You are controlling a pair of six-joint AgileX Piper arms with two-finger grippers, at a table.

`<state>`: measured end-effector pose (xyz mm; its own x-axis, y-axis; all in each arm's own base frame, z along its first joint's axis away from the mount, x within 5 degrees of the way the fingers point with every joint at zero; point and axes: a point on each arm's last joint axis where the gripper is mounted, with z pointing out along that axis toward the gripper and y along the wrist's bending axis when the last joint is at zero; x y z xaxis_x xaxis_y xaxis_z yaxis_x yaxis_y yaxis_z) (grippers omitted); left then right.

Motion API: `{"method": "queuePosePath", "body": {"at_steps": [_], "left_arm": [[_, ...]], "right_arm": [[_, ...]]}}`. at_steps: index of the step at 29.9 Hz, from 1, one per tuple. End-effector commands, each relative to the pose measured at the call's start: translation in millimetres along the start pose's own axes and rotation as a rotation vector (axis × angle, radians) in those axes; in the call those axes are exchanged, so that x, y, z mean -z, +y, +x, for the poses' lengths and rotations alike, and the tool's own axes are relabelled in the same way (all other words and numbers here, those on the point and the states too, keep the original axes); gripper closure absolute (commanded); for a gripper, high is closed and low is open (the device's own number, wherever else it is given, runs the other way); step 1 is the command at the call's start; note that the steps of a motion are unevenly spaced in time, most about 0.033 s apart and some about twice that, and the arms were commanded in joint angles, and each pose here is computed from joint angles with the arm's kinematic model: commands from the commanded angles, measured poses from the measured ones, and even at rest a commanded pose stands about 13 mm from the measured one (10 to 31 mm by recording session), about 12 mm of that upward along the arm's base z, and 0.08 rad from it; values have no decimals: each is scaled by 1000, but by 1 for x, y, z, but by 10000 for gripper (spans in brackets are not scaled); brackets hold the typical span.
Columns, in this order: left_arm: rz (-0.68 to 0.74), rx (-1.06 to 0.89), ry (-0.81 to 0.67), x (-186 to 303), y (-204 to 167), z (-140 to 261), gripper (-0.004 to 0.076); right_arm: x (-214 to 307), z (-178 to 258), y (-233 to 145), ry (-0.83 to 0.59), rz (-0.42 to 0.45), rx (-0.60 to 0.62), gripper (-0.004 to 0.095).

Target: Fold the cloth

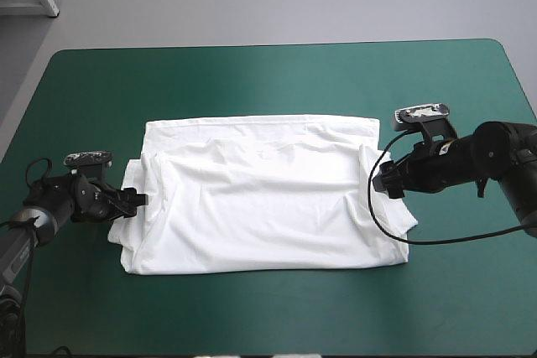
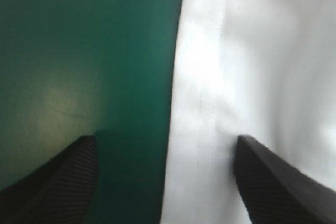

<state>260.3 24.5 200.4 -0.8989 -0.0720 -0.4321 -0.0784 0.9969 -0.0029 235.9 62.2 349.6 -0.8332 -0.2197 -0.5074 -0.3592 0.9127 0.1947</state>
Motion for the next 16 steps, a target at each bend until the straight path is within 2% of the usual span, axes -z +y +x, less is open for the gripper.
{"method": "queuePosePath", "body": {"at_steps": [1, 3, 6, 10, 16], "left_arm": [[6, 2, -33, -3, 0, -7, 237], [21, 12, -11, -7, -2, -6, 325], [36, 15, 8, -9, -3, -4, 509], [37, -14, 36, -9, -3, -2, 707], [14, -63, 45, -7, -1, -1, 702]], "right_arm": [[16, -6, 6, -91, -7, 23, 170], [16, -7, 6, -98, -5, 24, 170], [16, -9, 5, -118, 0, 26, 170], [17, -10, 5, -125, 4, 32, 170], [17, -10, 5, -127, 4, 36, 170]]}}
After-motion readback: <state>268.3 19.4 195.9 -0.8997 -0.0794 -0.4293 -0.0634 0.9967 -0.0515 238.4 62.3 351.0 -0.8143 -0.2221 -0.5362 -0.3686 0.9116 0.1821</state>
